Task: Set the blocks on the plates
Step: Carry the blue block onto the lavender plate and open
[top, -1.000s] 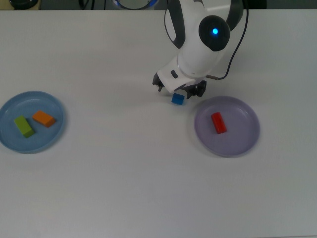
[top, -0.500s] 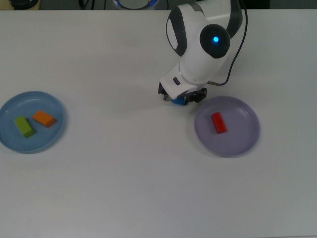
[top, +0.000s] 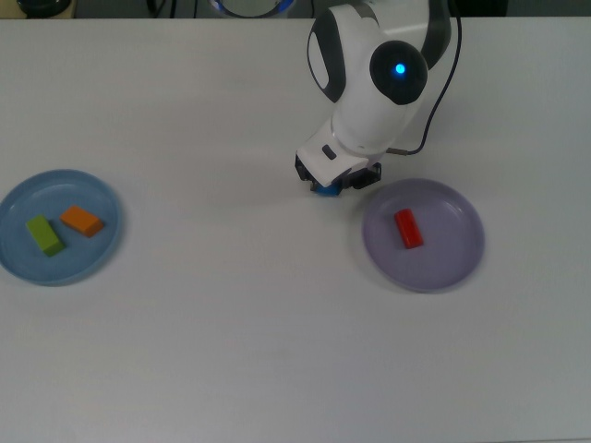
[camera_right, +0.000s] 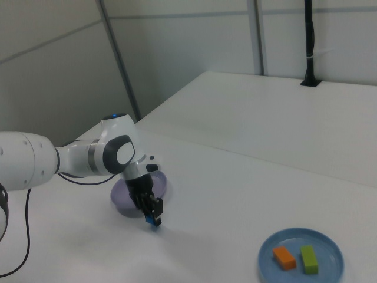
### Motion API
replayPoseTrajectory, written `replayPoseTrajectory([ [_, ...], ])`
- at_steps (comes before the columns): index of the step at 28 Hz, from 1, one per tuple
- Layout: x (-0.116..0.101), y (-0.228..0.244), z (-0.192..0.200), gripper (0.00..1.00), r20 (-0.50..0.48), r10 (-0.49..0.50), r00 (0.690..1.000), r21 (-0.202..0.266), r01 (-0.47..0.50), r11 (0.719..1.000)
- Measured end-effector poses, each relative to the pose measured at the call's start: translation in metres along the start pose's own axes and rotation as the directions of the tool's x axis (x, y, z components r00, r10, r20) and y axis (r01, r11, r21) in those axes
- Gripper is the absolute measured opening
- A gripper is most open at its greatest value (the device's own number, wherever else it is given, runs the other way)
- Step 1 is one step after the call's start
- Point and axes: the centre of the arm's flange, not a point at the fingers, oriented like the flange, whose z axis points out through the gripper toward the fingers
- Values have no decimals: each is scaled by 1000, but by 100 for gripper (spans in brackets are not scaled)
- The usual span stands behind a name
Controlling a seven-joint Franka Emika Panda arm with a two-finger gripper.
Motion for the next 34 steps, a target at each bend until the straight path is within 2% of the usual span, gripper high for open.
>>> replayPoseTrajectory([
  [10,21,10,-80,39,-135,-24,991,58,32,998],
  [14,19,-22,-93,39,-184,-71,980,128,95,987],
  [17,18,-48,-93,39,-227,-81,971,193,126,973],
  [19,17,-59,-87,39,-234,-88,968,210,139,968],
  [28,22,-88,-48,41,-243,-110,964,232,168,958],
  [34,24,-88,-47,63,-248,-129,960,229,187,955],
])
